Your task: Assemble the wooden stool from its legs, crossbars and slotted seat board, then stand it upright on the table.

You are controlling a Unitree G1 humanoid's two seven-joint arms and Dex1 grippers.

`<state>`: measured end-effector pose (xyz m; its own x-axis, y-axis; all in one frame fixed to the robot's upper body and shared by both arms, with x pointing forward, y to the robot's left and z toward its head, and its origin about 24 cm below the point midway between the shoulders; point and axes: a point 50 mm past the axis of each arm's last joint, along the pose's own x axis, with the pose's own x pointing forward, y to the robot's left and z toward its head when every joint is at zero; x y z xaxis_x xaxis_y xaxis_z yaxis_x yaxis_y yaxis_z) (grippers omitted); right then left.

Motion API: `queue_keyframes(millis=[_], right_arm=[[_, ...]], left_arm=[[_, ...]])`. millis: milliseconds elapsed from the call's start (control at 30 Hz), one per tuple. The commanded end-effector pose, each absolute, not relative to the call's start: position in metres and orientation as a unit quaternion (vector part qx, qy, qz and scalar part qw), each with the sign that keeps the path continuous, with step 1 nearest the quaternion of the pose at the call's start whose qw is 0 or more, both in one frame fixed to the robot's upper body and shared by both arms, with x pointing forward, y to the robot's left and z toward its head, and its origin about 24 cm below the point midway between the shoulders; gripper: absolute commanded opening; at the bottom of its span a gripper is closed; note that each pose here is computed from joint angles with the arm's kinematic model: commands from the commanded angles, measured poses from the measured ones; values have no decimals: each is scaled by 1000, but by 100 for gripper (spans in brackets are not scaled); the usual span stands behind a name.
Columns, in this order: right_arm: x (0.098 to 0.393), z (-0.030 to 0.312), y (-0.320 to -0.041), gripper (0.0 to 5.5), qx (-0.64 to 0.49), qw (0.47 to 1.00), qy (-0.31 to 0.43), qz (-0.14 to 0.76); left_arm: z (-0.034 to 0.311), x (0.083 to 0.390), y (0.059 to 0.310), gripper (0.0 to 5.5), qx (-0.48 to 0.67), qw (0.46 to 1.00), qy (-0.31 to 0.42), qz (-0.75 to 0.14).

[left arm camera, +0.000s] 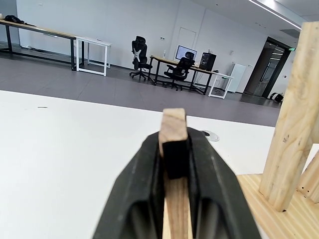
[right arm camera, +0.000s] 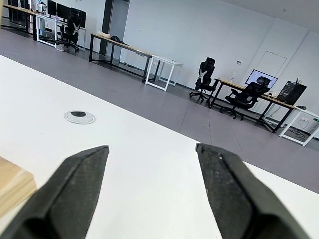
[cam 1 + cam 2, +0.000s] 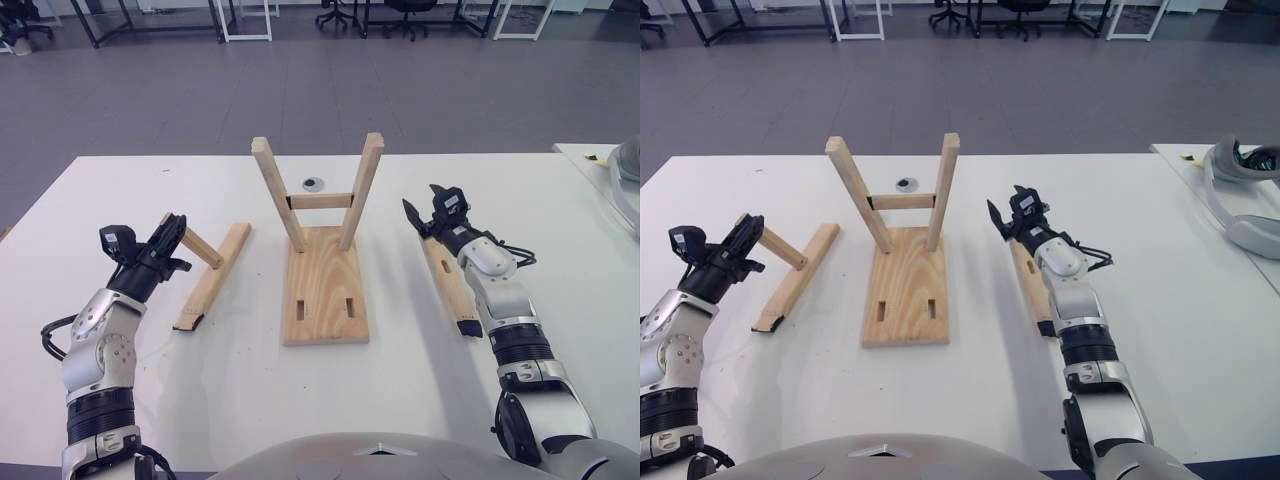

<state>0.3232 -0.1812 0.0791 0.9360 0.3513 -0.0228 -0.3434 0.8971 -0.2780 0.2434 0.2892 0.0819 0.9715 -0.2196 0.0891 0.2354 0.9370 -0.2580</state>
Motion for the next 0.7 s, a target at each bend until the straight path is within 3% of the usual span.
queue_keyframes(millis=[33, 333, 467, 700], right_arm=[[326, 80, -179, 326, -142, 974, -15, 177], [326, 80, -178, 326, -143, 974, -16, 175], [327, 79, -176, 326, -149, 972, -17, 180], [326, 76, -175, 326, -165, 969, -12, 183]], left_arm=[[78, 239, 293, 41, -134, 986, -22, -99], [70, 238, 293, 41, -128, 988, -13, -84], [55, 243, 272, 41, -109, 989, 24, -102], [31, 235, 266, 41, -71, 984, 116, -112]])
